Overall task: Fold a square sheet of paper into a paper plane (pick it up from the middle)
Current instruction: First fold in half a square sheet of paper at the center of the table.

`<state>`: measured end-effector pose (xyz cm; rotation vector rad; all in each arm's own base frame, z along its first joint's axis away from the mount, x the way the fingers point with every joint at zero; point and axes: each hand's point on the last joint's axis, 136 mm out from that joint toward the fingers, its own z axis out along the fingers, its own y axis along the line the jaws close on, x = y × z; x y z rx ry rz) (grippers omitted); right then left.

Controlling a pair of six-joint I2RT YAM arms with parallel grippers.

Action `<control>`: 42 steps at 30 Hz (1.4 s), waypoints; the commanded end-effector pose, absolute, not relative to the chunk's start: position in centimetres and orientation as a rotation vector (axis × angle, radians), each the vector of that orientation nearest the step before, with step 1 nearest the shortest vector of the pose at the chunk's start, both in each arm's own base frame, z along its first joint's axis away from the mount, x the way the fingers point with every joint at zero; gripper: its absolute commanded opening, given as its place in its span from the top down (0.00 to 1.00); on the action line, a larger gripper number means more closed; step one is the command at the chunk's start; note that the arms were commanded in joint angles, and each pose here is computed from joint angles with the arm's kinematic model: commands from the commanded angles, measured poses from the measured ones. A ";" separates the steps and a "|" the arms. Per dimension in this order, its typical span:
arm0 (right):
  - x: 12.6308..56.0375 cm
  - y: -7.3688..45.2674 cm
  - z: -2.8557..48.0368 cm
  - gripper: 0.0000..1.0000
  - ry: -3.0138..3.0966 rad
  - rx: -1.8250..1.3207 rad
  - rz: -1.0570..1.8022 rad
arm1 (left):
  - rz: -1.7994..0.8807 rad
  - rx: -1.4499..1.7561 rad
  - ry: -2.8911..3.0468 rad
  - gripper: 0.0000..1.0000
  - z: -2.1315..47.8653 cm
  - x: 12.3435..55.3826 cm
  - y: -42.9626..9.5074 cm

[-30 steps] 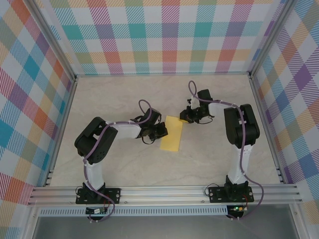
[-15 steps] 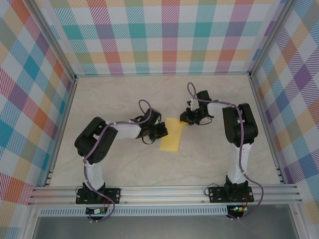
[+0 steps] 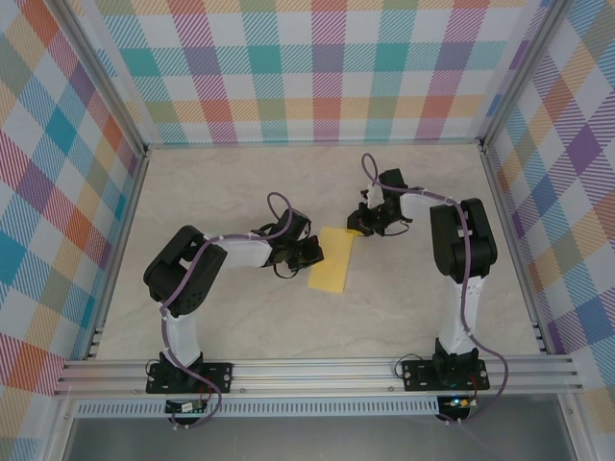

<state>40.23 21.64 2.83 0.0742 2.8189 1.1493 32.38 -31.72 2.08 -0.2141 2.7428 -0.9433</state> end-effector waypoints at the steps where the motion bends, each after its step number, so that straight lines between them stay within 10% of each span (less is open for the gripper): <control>1: 39.8 20.9 0.7 0.89 2.865 0.116 1.120 | -0.817 -0.213 2.907 1.00 -1.5 28.8 -29.9; 28: 42.3 20.6 8.3 0.85 2.772 0.229 1.394 | -0.816 -0.214 2.903 1.00 -1.5 28.8 -29.8; 42: 32.8 23.4 7.5 0.85 2.767 0.119 1.346 | -0.813 -0.217 2.907 1.00 -1.8 28.5 -29.6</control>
